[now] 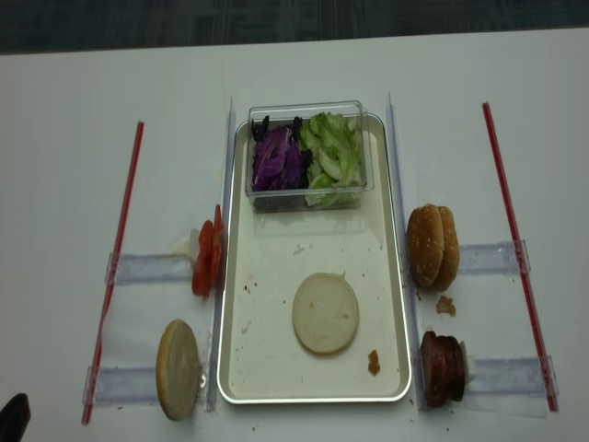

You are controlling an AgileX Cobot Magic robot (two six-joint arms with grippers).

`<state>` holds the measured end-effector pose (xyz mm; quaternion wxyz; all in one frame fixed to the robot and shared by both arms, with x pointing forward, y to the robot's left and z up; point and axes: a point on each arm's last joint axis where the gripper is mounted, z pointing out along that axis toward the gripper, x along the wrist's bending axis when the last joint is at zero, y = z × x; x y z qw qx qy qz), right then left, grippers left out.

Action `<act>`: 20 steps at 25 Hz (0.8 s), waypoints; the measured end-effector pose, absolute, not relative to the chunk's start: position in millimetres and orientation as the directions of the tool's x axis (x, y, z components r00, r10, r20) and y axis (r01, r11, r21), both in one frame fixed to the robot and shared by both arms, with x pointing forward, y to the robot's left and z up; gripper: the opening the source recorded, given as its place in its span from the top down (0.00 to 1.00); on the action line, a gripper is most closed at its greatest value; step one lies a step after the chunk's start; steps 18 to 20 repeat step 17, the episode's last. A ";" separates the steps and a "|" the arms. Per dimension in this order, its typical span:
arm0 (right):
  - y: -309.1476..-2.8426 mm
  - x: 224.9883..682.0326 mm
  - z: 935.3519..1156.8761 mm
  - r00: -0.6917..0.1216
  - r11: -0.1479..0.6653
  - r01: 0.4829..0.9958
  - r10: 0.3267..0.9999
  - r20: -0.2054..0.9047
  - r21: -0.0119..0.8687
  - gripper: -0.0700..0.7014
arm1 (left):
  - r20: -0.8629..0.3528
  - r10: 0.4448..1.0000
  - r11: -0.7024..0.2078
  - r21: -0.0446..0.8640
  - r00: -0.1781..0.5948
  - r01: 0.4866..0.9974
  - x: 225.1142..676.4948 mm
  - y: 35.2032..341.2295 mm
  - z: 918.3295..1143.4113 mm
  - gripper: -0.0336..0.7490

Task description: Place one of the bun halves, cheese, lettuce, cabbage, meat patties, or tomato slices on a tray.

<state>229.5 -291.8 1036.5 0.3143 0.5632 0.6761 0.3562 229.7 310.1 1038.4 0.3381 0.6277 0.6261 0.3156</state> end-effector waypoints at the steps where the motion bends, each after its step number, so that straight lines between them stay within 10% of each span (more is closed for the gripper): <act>1: -291.8 229.5 1036.5 -0.168 0.112 0.538 0.985 -0.024 0.836 0.36 | -0.027 0.999 0.013 0.820 0.017 0.573 229.7 310.1 1038.4 0.58; 20: -291.8 229.5 1036.5 -0.170 0.116 0.537 0.985 -0.027 0.836 0.36 | -0.015 0.999 -0.006 0.828 0.033 0.560 228.4 309.7 1038.2 0.58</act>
